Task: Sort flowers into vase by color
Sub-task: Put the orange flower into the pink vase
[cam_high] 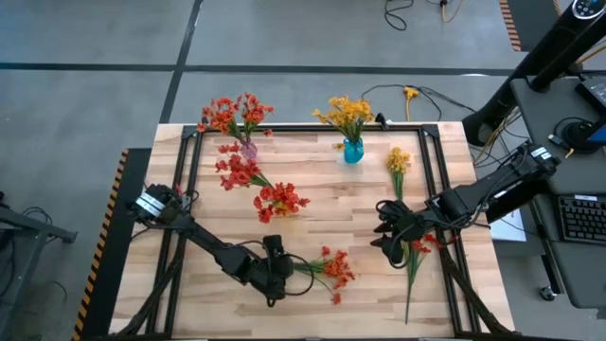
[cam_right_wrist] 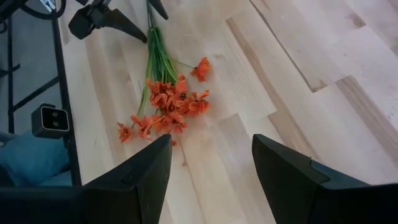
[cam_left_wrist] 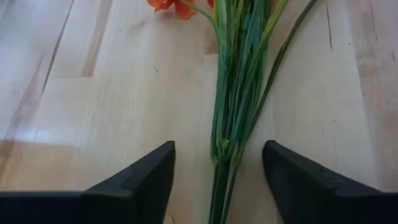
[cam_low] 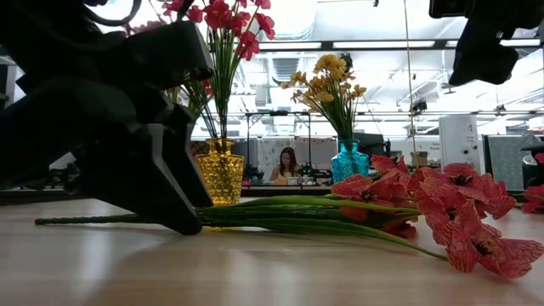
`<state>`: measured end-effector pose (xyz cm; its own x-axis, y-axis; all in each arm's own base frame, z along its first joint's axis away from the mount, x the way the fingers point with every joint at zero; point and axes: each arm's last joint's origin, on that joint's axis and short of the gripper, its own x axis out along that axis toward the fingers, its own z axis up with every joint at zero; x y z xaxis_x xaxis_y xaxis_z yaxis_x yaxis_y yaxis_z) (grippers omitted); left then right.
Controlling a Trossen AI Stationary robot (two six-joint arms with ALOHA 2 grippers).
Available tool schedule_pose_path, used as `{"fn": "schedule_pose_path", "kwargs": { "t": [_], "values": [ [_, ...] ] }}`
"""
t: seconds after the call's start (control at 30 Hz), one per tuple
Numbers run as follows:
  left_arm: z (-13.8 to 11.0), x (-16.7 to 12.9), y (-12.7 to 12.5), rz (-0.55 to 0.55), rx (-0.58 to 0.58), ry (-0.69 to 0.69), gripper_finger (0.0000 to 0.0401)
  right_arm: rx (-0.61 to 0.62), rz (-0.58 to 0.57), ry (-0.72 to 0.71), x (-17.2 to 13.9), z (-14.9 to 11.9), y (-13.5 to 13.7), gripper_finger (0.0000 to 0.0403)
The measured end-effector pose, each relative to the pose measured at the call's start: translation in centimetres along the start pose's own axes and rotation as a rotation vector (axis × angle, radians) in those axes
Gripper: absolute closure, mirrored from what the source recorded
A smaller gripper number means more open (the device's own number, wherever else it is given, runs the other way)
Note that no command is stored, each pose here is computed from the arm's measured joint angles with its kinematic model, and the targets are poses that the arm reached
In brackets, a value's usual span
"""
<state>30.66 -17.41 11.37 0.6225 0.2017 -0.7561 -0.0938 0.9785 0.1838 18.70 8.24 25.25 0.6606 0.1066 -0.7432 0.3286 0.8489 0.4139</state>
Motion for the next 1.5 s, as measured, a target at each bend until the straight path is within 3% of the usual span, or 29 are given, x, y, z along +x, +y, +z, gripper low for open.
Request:
{"fn": "schedule_pose_path", "kwargs": {
  "t": [0.5,0.83,1.03,1.3,1.5],
  "values": [
    [-0.2,0.1,0.1,-0.004,0.000,0.016,0.0389,-0.024,-0.016,-0.018,0.0,0.0,-0.1,0.0188],
    [0.1,-1.7,-1.0,-0.051,0.028,-0.048,0.0398,-0.087,-0.016,-0.017,0.0,0.0,0.0,0.0188],
    [1.6,-5.2,-1.1,-0.049,0.051,-0.181,0.0400,-0.140,-0.029,-0.031,0.0,0.1,-0.1,0.0188],
    [3.4,-11.4,-0.4,-0.025,0.087,-0.385,0.0400,-0.246,-0.096,-0.156,-0.2,-0.2,0.6,0.0188],
    [4.4,-14.9,-1.3,-0.049,0.164,-0.579,0.0401,-0.361,0.016,-0.317,0.4,-0.6,1.9,0.0188]
  ]
}}
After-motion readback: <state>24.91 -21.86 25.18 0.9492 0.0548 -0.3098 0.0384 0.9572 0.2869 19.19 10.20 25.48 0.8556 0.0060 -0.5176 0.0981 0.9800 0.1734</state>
